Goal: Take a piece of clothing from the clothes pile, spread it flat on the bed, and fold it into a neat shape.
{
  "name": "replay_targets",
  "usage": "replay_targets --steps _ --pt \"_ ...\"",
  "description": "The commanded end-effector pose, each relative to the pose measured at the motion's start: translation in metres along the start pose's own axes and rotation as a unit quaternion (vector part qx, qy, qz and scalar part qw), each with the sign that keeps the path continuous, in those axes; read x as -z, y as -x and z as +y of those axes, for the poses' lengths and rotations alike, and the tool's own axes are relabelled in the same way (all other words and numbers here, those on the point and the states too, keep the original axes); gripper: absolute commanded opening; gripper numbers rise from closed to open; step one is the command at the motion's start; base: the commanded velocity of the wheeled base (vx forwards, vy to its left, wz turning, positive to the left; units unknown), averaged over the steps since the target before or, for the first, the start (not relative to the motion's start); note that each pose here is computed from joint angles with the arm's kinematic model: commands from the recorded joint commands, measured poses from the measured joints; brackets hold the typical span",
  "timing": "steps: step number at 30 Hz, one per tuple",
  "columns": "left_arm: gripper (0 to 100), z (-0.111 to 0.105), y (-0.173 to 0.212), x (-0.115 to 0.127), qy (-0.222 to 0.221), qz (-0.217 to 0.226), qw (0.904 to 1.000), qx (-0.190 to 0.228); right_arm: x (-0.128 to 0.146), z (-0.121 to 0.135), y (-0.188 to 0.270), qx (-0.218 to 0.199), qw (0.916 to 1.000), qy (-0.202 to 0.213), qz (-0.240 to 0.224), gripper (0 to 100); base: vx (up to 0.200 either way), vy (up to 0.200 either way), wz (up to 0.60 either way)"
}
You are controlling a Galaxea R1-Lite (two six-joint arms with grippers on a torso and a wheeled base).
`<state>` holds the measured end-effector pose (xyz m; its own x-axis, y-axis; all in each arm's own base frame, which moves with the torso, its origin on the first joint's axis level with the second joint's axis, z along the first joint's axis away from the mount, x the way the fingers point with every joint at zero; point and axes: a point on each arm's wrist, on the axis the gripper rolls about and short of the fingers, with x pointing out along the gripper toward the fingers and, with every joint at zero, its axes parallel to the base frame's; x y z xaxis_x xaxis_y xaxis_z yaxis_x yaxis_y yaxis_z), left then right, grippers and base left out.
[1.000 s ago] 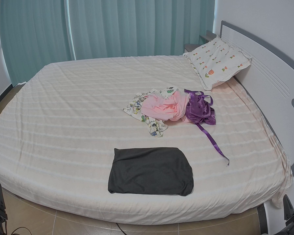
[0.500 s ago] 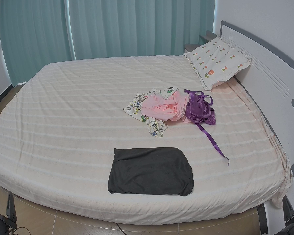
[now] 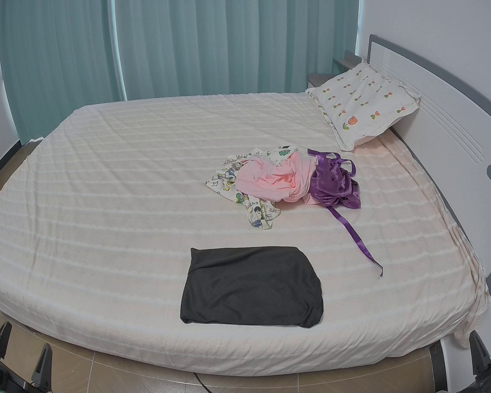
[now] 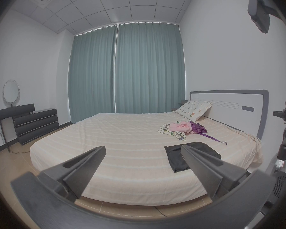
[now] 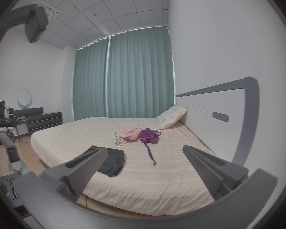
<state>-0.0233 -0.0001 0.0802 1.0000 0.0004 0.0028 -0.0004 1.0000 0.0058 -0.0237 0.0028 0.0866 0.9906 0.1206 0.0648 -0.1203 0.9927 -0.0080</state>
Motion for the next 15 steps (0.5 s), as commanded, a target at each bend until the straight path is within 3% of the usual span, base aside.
replay_targets --steps 1,3,15 --pt "100 0.0 -0.0008 0.0048 0.001 0.007 1.0 -0.001 0.0095 -0.0028 -0.0004 0.062 0.9976 0.005 0.028 100 0.0 0.0 0.0" --pt "100 0.0 -0.0008 0.0048 0.001 0.007 1.0 -0.001 0.0117 -0.0031 0.0008 0.074 0.9962 0.005 0.045 100 0.0 0.0 0.0" --pt "100 0.0005 -0.0008 0.0047 0.03 0.006 0.9994 -0.013 0.0113 -0.0029 0.0001 0.063 0.9974 -0.004 0.034 100 0.0 0.0 0.0"
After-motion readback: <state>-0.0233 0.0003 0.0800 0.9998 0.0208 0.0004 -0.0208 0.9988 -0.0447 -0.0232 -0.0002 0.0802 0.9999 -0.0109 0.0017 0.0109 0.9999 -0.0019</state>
